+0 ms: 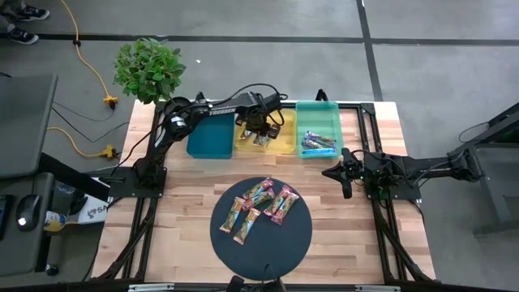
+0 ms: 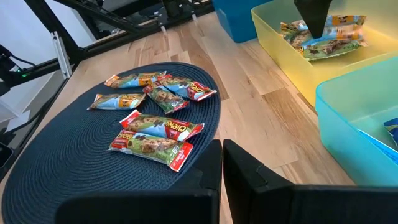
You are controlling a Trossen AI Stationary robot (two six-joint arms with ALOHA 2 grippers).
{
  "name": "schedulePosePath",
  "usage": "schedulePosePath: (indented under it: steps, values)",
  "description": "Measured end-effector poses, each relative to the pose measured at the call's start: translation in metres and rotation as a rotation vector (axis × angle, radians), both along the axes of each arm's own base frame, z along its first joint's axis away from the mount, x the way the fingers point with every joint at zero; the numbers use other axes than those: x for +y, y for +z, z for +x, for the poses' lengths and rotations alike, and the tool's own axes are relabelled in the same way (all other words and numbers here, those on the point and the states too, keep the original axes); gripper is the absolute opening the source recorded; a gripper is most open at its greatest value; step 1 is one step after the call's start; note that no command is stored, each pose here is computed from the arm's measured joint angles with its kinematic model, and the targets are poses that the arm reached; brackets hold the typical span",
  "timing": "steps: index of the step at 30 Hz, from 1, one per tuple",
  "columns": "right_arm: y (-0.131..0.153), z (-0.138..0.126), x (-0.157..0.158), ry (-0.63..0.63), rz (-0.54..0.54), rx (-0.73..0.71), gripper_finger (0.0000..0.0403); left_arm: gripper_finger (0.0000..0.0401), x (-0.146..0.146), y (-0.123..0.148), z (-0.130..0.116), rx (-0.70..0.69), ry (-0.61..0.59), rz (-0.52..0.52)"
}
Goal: Pick and place Granola Bars by type
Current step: Put the yellow granola bar into the yellow bin
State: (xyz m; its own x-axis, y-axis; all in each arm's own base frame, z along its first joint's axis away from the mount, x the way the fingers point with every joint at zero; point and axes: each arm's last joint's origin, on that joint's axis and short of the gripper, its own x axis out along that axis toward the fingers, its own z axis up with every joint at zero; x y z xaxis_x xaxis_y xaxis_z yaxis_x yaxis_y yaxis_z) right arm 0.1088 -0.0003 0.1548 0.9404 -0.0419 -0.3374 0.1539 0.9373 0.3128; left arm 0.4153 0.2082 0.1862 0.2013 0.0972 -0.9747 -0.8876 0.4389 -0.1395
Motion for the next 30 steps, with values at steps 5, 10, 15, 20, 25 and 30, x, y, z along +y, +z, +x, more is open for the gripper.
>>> schedulePosePath:
  steps: [5,10,15,20,25,30]
  values:
    - [0.000,0.000,0.000,0.000,0.000,0.000,0.0000,0.0175,0.000,0.000,0.000,0.000,-0.001,-0.002]
    - [0.000,0.000,0.000,0.000,0.000,0.000,0.0000,0.0221,0.000,0.000,0.000,0.000,0.000,0.000]
    - [0.000,0.000,0.000,0.000,0.000,0.000,0.0000,0.0231,0.000,0.000,0.000,0.001,0.000,0.002]
    - [0.000,0.000,0.000,0.000,0.000,0.000,0.0000,0.0231,0.000,0.003,-0.001,-0.003,0.000,0.004]
    - [0.000,0.000,0.000,0.000,0.000,0.000,0.0000,0.0231,0.000,0.036,-0.004,-0.062,-0.025,0.077]
    - [0.000,0.000,0.000,0.000,0.000,0.000,0.0000,0.0231,0.005,0.091,-0.010,-0.165,-0.038,0.199]
